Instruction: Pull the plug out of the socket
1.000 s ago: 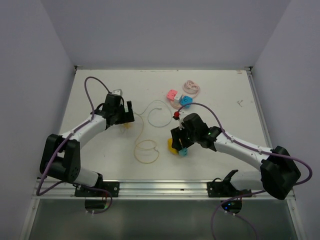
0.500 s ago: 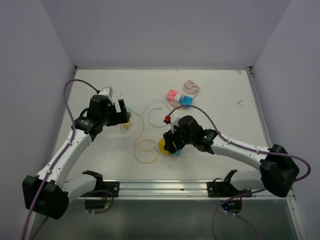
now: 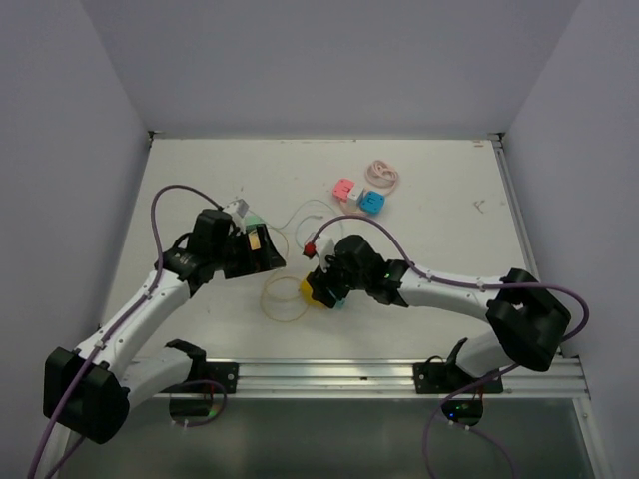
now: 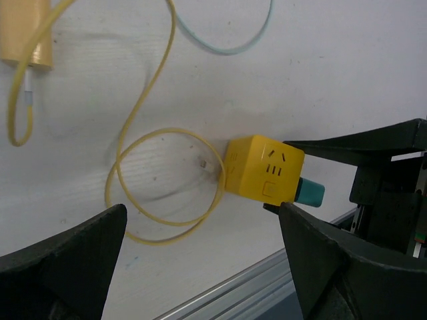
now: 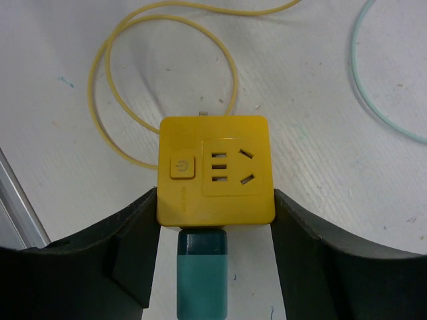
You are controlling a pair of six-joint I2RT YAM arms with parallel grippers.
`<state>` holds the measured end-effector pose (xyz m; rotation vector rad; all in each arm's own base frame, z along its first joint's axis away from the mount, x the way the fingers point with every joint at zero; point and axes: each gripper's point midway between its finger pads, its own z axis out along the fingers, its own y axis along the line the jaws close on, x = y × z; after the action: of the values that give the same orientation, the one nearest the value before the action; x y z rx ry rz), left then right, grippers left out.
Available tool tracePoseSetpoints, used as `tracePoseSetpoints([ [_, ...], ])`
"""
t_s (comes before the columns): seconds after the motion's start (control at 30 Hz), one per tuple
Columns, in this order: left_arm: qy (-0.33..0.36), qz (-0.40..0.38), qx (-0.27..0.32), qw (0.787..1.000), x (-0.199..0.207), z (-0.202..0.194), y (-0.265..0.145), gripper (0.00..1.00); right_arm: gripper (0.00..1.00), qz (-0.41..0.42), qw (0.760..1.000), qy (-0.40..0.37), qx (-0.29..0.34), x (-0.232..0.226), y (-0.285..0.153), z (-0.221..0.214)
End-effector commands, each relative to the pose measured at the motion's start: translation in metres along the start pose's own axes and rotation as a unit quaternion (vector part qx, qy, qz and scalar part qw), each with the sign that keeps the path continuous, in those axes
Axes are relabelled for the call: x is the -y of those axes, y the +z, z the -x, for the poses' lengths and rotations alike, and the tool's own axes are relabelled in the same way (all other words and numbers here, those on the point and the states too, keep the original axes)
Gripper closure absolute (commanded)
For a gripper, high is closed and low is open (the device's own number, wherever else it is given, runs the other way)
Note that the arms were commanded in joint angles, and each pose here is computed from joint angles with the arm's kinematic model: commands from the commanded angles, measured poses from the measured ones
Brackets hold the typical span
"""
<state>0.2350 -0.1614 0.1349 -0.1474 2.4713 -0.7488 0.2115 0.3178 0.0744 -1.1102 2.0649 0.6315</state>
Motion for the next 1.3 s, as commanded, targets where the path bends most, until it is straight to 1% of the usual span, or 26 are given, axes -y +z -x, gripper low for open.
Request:
tracePoseSetpoints([
  [0.0, -0.006, -0.053, -0.008, 0.999, 0.032, -0.009, 0.009, 0.0, 0.86, -0.019, 0.999, -0.031, 0.024, 0.007, -0.004, 0.017],
  [0.07, -0.001, -0.063, -0.012, 0.998, 0.041, -0.013, 0.014, 0.0, 0.8, -0.02, 0.999, -0.03, 0.019, 0.007, -0.011, 0.01],
  [0.1, -0.001, -0.064, -0.024, 0.998, 0.043, -0.021, 0.02, 0.01, 0.74, -0.019, 0.999, -0.028, 0.02, 0.006, -0.013, 0.01],
  [0.17, 0.0, -0.07, -0.027, 0.997, 0.046, -0.023, 0.025, 0.0, 0.67, -0.013, 0.999, -0.022, 0.028, 0.002, -0.019, 0.011],
  [0.2, -0.003, -0.069, -0.034, 0.997, 0.046, -0.027, 0.029, 0.0, 0.59, -0.01, 0.999, -0.018, 0.03, 0.001, -0.021, 0.011],
  [0.27, -0.003, -0.074, -0.031, 0.997, 0.049, -0.025, 0.033, 0.0, 0.53, -0.008, 0.999, -0.011, 0.034, -0.001, -0.025, 0.01],
  [0.3, -0.003, -0.076, -0.036, 0.996, 0.051, -0.027, 0.035, 0.0, 0.47, -0.007, 1.0, -0.009, 0.023, -0.002, -0.026, 0.004],
  [0.37, -0.004, -0.077, -0.038, 0.996, 0.053, -0.027, 0.04, 0.0, 0.41, -0.007, 1.0, -0.007, 0.019, -0.002, -0.026, 0.002],
  [0.4, -0.002, -0.08, -0.042, 0.996, 0.056, -0.029, 0.042, 0.0, 0.34, -0.007, 1.0, -0.006, 0.018, -0.002, -0.026, 0.001],
  [0.47, -0.001, -0.081, -0.046, 0.996, 0.059, -0.031, 0.048, 0.0, 0.28, -0.008, 1.0, -0.006, 0.015, -0.002, -0.026, -0.001],
  [0.5, 0.002, -0.086, -0.05, 0.995, 0.063, -0.035, 0.049, 0.0, 0.22, -0.008, 1.0, -0.007, 0.017, -0.002, -0.027, 0.0],
  [0.53, 0.001, -0.087, -0.053, 0.995, 0.065, -0.037, 0.051, 0.0, 0.2, -0.009, 1.0, -0.006, 0.017, -0.001, -0.028, -0.001],
  [0.57, 0.004, -0.089, -0.062, 0.994, 0.068, -0.043, 0.055, 0.0, 0.18, -0.005, 1.0, 0.01, 0.016, -0.004, -0.028, -0.002],
  [0.6, 0.005, -0.092, -0.066, 0.993, 0.071, -0.045, 0.056, 0.0, 0.13, -0.005, 1.0, 0.011, 0.019, -0.005, -0.03, -0.001],
  [0.8, 0.014, -0.092, -0.084, 0.992, 0.077, -0.058, 0.066, 0.0, 0.03, -0.003, 0.999, 0.026, 0.033, -0.008, -0.041, 0.007],
  [0.93, 0.019, -0.101, -0.086, 0.991, 0.085, -0.059, 0.068, 0.0, 0.01, -0.022, 0.997, 0.035, 0.061, -0.005, -0.064, 0.022],
  [1.03, 0.028, -0.113, -0.099, 0.988, 0.095, -0.064, 0.069, 0.0, 0.01, -0.062, 0.994, 0.047, 0.08, 0.007, -0.082, 0.026],
  [1.13, 0.031, -0.121, -0.111, 0.986, 0.099, -0.071, 0.07, 0.0, 0.01, -0.104, 0.989, 0.059, 0.084, 0.02, -0.096, 0.021],
  [1.27, 0.027, -0.136, -0.127, 0.982, 0.102, -0.081, 0.072, 0.0, 0.01, -0.157, 0.982, 0.084, 0.068, 0.038, -0.106, 0.004],
])
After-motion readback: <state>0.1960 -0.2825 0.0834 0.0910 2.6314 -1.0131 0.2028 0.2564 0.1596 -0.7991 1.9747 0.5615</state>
